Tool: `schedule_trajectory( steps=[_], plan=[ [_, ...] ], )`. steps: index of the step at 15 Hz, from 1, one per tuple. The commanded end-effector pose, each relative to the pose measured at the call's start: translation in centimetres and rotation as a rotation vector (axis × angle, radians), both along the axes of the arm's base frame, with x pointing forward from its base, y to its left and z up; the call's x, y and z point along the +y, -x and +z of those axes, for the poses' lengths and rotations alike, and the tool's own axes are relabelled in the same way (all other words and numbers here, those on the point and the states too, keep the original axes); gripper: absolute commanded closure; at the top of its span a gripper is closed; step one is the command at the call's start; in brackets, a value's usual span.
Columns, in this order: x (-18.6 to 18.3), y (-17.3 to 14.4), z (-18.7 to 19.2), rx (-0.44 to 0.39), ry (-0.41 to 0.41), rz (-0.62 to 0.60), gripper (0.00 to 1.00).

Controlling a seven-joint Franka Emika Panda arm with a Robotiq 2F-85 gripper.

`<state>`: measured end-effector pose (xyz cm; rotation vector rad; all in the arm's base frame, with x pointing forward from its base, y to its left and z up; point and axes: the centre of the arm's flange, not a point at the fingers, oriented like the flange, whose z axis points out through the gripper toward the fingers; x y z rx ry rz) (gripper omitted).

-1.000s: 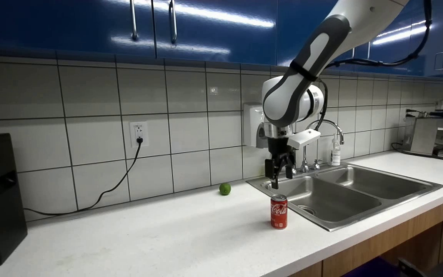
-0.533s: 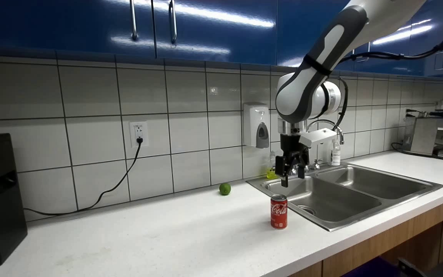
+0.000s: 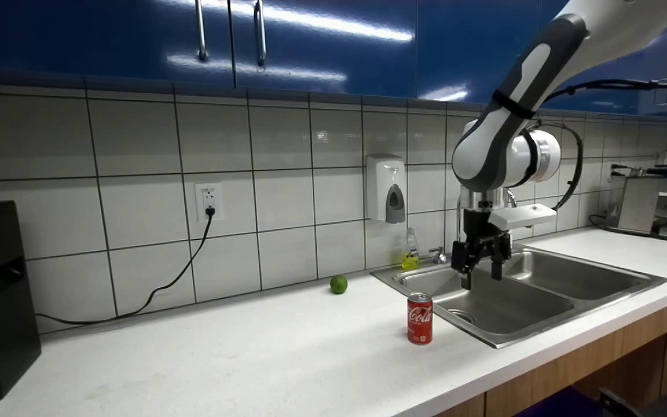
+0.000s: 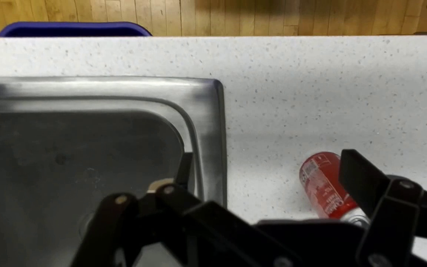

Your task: Remove the Coca-Cola soda can from the sink and place it on the left side of the counter

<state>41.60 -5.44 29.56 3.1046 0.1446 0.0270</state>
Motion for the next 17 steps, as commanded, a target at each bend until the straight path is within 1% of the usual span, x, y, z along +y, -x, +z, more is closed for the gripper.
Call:
schedule_trajectory(
  steps=[1,3,17],
  plan=[
    [-0.64,0.36,-0.23,0.003,-0.002,-0.017,0.00],
    [-1.15,0.66,-0.42,0.003,-0.004,-0.032,0.00],
    [-1.14,0.65,-0.37,0.000,-0.004,-0.036,0.00]
  ],
)
